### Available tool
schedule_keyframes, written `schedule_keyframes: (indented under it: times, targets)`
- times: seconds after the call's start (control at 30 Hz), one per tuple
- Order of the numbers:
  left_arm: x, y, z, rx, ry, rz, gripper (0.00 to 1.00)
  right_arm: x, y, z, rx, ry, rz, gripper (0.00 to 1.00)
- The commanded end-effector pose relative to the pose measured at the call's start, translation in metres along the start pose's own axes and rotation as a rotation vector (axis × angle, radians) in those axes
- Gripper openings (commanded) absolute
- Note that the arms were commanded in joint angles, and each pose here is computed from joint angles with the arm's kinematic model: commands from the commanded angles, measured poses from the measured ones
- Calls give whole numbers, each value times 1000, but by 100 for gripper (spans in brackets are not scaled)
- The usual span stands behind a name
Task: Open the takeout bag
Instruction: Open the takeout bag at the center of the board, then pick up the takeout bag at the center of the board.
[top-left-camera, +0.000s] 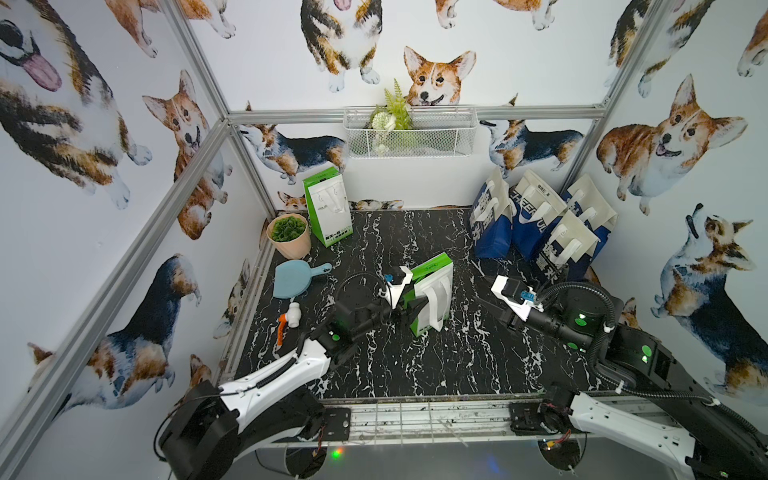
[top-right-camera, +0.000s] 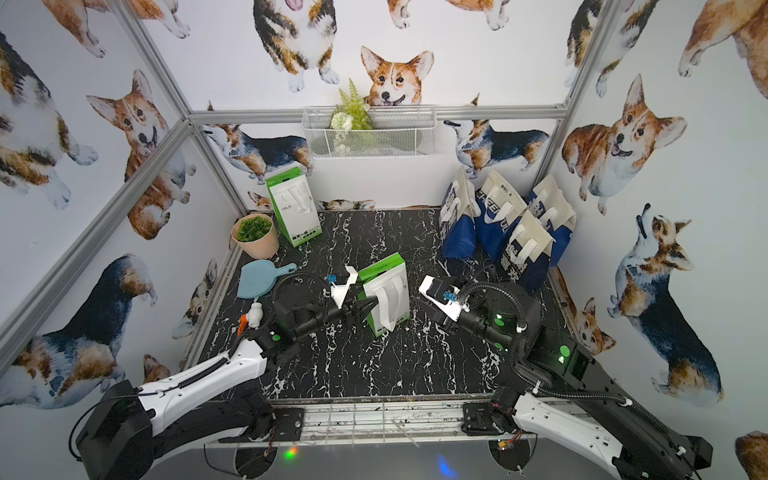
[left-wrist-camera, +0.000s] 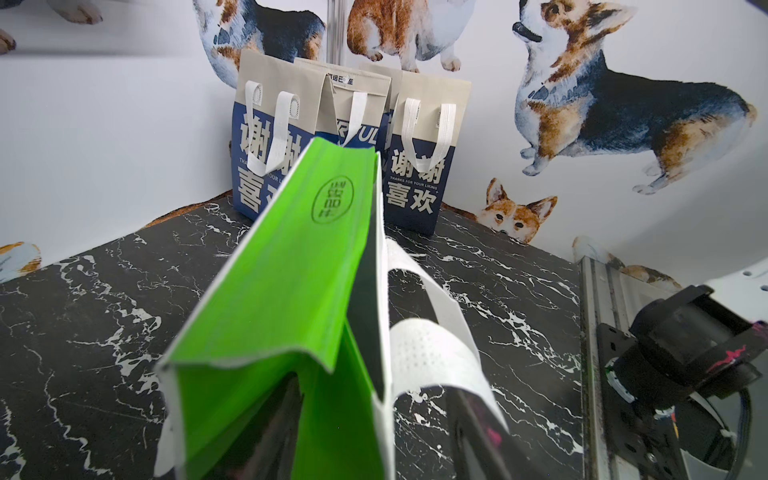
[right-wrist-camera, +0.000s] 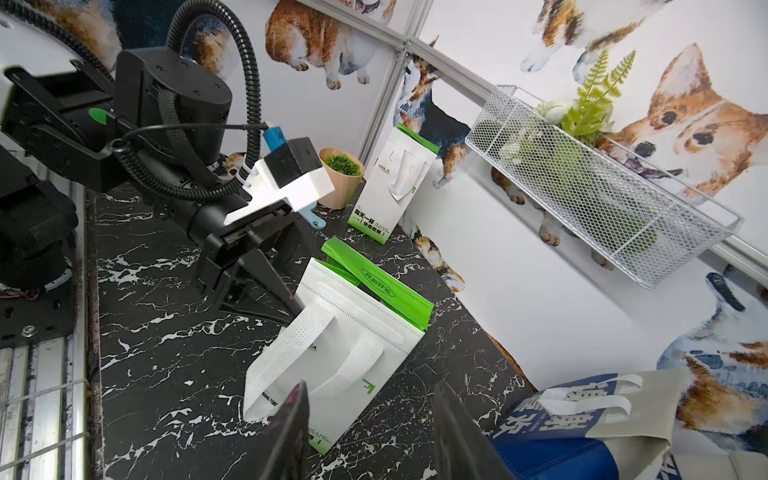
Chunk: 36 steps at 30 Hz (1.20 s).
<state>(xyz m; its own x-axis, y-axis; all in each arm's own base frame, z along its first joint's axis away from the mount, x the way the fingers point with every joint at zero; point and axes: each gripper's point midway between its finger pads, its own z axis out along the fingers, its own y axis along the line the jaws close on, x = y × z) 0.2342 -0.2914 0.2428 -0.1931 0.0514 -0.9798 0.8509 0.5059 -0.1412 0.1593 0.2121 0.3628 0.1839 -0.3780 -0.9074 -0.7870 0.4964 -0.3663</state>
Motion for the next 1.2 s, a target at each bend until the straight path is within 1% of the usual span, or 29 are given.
schedule_keyframes:
  times: [0.0, 0.07, 0.2, 0.27, 0.4, 0.43, 0.5, 0.53, 0.57, 0.67, 0.73, 0.77, 0.93, 0.97, 1.0, 1.07, 1.17]
  targets:
    - [10, 5, -1, -35, 84, -29, 56, -6, -4, -5, 26, -39, 39, 49]
    - [7, 6, 0, -41, 96, -40, 53, -3, -3, -6, 29, -37, 41, 49]
    - [4, 2, 5, -11, 106, -46, 46, 0, -2, -8, 28, -38, 46, 49]
    - [3, 4, 8, -18, 108, -47, 44, -1, -2, -9, 27, -44, 46, 49]
    - [1, 4, 12, -17, 116, -46, 34, 0, -2, -11, 30, -46, 49, 49]
    - [0, 4, 13, -12, 115, -46, 30, 1, -2, -12, 31, -47, 48, 49]
    - [-3, 2, 13, -3, 108, -42, 16, 2, -2, -12, 34, -48, 49, 49]
    - [-4, 1, 14, 4, 105, -40, 4, 2, -2, -12, 36, -47, 49, 49]
    - [-5, 0, 14, 9, 103, -38, 0, 2, -2, -13, 36, -48, 50, 49]
    - [-9, -5, 16, 42, 99, -25, 0, 2, -3, -14, 38, -49, 48, 49]
    - [-17, -13, 15, 84, 79, 3, 0, 1, -4, -15, 44, -53, 47, 49]
    - [-23, -17, 13, 104, 60, 24, 0, 1, -4, -16, 46, -58, 46, 49]
    - [-71, -26, 4, 121, -37, 95, 0, 2, -5, -16, 56, -60, 44, 49]
    - [-77, -26, 4, 116, -34, 100, 0, 2, -5, -16, 56, -58, 44, 49]
    - [-95, -27, 3, 109, -54, 116, 0, 2, -5, -16, 55, -58, 45, 49]
    - [-107, -25, 4, 94, -52, 132, 0, 3, -5, -16, 56, -57, 45, 49]
    - [-121, -16, 7, 38, -59, 165, 0, 3, -5, -17, 59, -59, 45, 49]
